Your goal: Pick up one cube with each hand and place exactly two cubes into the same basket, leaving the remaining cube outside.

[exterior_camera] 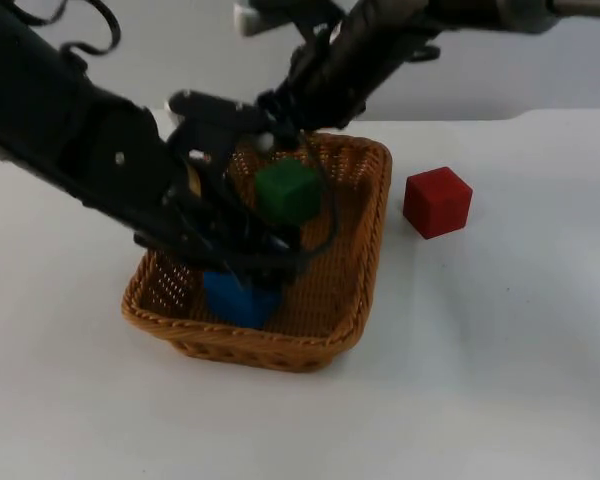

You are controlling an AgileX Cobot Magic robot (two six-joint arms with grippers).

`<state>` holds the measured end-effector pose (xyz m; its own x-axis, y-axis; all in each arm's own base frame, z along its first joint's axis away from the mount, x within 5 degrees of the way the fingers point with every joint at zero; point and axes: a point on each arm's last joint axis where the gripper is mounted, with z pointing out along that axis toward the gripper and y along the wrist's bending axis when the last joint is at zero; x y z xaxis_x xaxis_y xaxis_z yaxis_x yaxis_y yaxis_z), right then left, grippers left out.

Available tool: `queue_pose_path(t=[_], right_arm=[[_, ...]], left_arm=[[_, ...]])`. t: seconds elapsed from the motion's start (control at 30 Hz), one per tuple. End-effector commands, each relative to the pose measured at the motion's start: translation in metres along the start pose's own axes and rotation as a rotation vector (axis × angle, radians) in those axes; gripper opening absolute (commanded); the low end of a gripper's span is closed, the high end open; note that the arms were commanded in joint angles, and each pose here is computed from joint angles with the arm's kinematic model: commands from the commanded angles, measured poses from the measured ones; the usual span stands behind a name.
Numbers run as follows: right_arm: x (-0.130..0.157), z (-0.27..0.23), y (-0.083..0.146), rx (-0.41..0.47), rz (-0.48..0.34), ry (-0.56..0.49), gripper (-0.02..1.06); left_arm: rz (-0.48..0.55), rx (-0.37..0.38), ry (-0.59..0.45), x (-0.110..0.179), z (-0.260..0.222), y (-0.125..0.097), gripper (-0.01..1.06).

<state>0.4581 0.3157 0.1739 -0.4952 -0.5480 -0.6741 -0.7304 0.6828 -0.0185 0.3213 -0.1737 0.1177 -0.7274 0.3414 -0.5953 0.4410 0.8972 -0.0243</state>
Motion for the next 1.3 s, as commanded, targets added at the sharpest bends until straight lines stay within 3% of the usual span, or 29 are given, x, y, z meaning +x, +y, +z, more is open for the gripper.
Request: queue_pose_path(t=[0.0,0.33,0.53,0.63,1.0,1.27], right_arm=[[-0.014,-0.019,-0.001,0.012,-0.012,-0.040,0.61],[-0.051,-0.096,0.002,0.044,-0.069,-0.101,0.61],[-0.061,-0.147,-0.003,0.038,-0.029,-0.086,0.61],[-0.061,-0.161,-0.006,0.034,0.002,-0.067,0.61],[-0.066,-0.213,0.006,-0.008,-0.001,-0.037,0.61],[-0.065,-0.239,0.011,-0.017,-0.004,-0.029,0.61]], left_arm=[[0.000,0.001,-0.028,-0.007,-0.011,-0.001,0.85],[0.016,-0.006,-0.160,-0.037,-0.077,-0.001,0.85],[0.015,-0.014,-0.231,-0.048,-0.127,0.000,0.85],[0.027,-0.023,-0.237,-0.049,-0.139,0.001,0.85],[0.031,-0.049,-0.224,-0.045,-0.177,0.003,0.85],[0.027,-0.058,-0.294,-0.042,-0.220,0.005,0.85]])
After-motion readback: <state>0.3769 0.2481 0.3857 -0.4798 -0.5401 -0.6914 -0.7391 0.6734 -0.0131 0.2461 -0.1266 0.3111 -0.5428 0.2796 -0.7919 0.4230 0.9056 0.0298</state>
